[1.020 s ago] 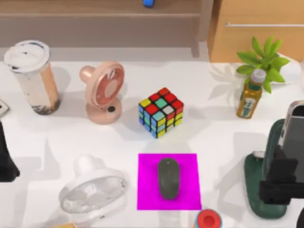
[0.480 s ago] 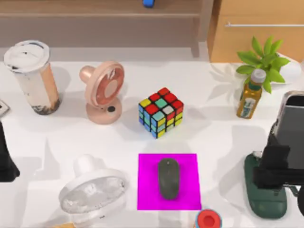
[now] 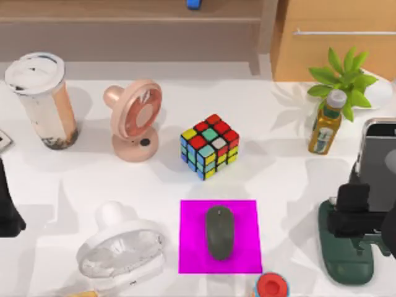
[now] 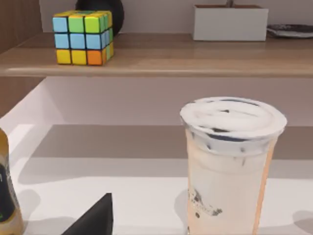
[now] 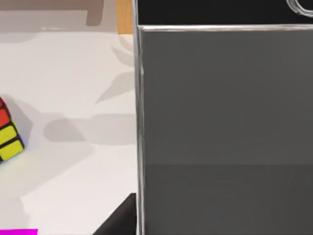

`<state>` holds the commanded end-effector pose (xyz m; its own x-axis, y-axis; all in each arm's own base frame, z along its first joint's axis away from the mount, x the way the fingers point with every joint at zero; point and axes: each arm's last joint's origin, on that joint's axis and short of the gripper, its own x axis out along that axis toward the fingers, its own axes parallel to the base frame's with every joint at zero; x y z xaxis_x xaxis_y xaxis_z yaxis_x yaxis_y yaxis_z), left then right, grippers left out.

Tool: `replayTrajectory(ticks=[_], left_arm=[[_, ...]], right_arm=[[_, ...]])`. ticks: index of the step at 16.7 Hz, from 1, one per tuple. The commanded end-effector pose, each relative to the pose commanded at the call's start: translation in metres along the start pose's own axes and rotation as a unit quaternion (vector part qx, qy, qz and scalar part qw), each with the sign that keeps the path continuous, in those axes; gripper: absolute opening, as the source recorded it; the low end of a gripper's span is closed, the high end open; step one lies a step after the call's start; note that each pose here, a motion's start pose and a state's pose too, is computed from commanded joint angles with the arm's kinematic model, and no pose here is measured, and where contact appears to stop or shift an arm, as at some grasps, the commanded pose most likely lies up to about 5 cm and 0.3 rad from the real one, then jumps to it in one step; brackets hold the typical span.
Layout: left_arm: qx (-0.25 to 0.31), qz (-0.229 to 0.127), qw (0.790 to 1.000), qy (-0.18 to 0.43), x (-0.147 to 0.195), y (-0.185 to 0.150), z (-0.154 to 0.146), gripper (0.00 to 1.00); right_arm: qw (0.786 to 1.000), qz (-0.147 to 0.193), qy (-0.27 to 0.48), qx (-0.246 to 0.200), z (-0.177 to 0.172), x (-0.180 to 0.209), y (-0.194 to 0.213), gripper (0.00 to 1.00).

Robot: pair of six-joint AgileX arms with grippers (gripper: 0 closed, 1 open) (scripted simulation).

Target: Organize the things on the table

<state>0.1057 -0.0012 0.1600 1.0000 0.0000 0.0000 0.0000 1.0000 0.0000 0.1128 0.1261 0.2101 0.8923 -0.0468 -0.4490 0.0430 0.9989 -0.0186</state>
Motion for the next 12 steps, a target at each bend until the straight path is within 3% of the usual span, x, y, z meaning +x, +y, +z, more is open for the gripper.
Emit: replayTrajectory(ticks=[3,12], left_arm=[[0.000,0.000,1.000,0.000,0.0000,0.0000,0.0000,1.00],[0.000,0.000,1.000,0.000,0.0000,0.0000,0.0000,1.00]], right_arm=[[1.000,0.000,0.000,0.000,0.0000,0.0000,0.0000,0.00],[1.000,0.000,0.000,0.000,0.0000,0.0000,0.0000,0.68]])
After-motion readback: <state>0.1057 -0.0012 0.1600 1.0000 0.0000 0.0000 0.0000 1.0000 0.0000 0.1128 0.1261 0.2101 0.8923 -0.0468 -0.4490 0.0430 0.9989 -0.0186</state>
